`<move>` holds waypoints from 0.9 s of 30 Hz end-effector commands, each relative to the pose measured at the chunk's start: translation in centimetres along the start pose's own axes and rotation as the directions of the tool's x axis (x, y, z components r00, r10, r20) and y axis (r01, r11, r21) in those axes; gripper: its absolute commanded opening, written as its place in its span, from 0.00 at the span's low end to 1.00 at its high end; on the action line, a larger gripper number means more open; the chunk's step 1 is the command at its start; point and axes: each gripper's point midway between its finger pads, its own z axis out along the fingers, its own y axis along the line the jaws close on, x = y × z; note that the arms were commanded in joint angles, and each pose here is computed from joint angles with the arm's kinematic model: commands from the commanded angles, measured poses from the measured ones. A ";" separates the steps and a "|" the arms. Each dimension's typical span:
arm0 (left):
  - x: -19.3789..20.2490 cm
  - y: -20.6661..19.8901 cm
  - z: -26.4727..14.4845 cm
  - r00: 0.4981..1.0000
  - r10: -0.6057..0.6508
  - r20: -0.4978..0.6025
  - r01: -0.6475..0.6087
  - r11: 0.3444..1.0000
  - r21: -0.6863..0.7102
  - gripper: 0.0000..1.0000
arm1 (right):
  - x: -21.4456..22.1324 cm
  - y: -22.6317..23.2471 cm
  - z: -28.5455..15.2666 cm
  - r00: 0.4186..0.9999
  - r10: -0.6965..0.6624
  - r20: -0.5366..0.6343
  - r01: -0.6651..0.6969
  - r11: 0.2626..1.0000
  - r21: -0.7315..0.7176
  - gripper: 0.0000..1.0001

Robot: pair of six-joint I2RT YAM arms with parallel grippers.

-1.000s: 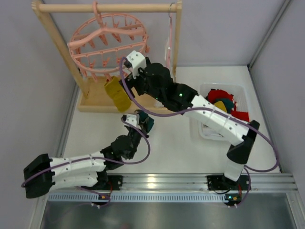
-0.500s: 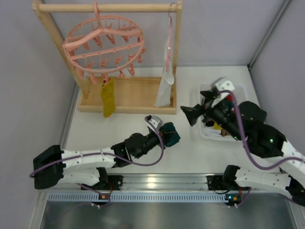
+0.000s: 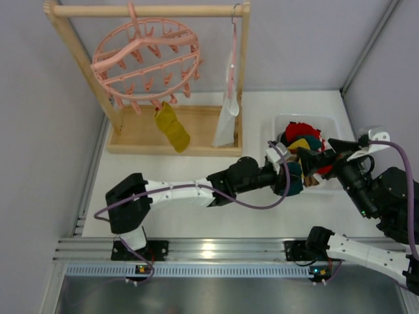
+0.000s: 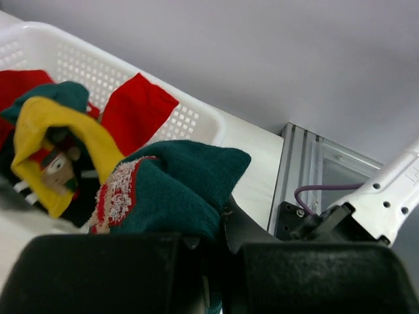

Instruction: Remove the socks clipped to the hanger

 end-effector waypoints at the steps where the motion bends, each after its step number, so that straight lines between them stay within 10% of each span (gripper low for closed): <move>1: -1.8 -2.4 3.4 0.996 0.084 -0.016 -0.081 0.989 0.128 0.00 | 0.1 -1.7 -0.9 1.000 0.021 -0.001 -0.021 0.998 0.063 1.00; 13: 1.2 2.9 13.6 0.983 0.131 -0.132 -0.098 0.969 0.226 0.00 | -1.7 -4.7 -3.9 0.990 0.105 0.093 -0.114 0.989 0.095 0.99; 27: 9.2 11.4 15.1 0.946 0.027 -0.322 -0.007 0.998 0.063 0.13 | -1.1 -4.0 -3.3 0.992 0.095 0.081 -0.101 0.992 0.081 1.00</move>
